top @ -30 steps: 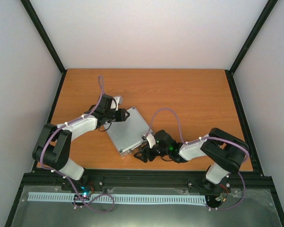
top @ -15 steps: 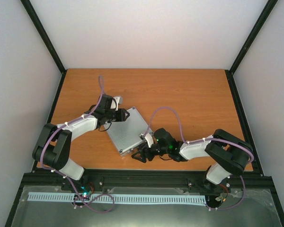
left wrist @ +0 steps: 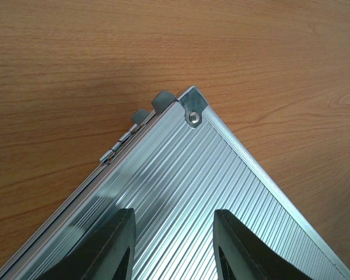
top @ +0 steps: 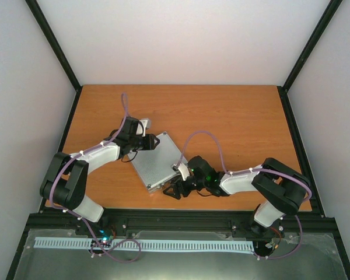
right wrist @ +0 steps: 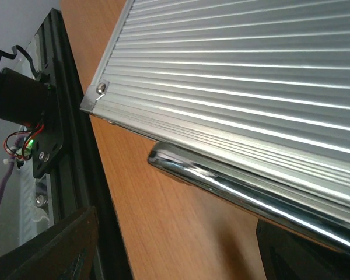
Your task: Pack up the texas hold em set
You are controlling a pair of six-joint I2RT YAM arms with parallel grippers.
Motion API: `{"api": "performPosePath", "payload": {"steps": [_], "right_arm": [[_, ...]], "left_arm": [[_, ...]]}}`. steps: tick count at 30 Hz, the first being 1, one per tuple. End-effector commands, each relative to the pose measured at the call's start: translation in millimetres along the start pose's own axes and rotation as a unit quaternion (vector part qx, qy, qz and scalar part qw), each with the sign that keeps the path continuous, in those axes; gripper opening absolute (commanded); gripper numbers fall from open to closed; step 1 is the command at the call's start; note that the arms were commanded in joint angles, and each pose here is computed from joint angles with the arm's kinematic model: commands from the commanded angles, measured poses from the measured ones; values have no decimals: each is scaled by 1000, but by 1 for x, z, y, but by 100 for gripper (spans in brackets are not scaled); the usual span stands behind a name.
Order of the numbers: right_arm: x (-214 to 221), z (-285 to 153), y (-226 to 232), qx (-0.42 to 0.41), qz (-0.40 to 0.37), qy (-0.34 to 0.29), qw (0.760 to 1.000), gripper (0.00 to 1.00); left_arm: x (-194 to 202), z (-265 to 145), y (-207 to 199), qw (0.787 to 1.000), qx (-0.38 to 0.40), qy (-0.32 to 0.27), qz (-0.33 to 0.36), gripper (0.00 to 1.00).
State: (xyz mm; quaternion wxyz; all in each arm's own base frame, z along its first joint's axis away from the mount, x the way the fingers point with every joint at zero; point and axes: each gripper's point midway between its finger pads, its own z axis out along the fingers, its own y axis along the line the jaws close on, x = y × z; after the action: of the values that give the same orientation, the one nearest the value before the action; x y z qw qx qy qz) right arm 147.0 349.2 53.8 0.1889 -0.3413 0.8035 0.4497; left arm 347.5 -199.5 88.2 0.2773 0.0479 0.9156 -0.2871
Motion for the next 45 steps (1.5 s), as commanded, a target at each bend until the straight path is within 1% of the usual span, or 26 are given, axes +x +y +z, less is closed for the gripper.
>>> {"api": "performPosePath", "payload": {"steps": [1, 5, 11, 20, 23, 24, 29, 31, 35, 40, 45], "right_arm": [[-37, -14, -6, 22, -28, -53, 998, 77], [-44, -19, -10, 22, -26, -59, 998, 77], [-49, -15, -8, 9, -29, -55, 998, 76], [-64, -18, 5, -7, -38, -55, 998, 76], [-70, -16, 8, -11, -41, -50, 998, 76], [-71, -16, 10, -13, -42, -49, 998, 76], [-77, -12, 9, -10, -39, -45, 998, 76], [-75, -10, 7, -10, -35, -42, 998, 76], [-73, -7, 4, -10, -29, -40, 999, 75], [-72, -12, 9, -14, -30, -42, 999, 74], [-61, -24, 10, -6, -21, -46, 999, 74]], "left_arm": [[42, 6, 24, 997, -37, 66, -18, 39], [42, 6, 24, 997, -37, 67, -17, 39], [39, 5, 22, 997, -37, 66, -15, 39], [40, 8, 23, 997, -35, 70, -14, 38], [41, 12, 23, 997, -32, 73, -16, 26], [42, 12, 24, 997, -34, 73, -16, 24], [50, 19, 30, 996, -37, 81, -20, 22], [55, 22, 32, 995, -34, 85, -25, 18], [58, 23, 35, 995, -37, 85, -27, 17], [48, 20, 31, 996, -38, 73, -26, 17], [11, 4, 18, 998, -47, 32, -15, 17]]}}
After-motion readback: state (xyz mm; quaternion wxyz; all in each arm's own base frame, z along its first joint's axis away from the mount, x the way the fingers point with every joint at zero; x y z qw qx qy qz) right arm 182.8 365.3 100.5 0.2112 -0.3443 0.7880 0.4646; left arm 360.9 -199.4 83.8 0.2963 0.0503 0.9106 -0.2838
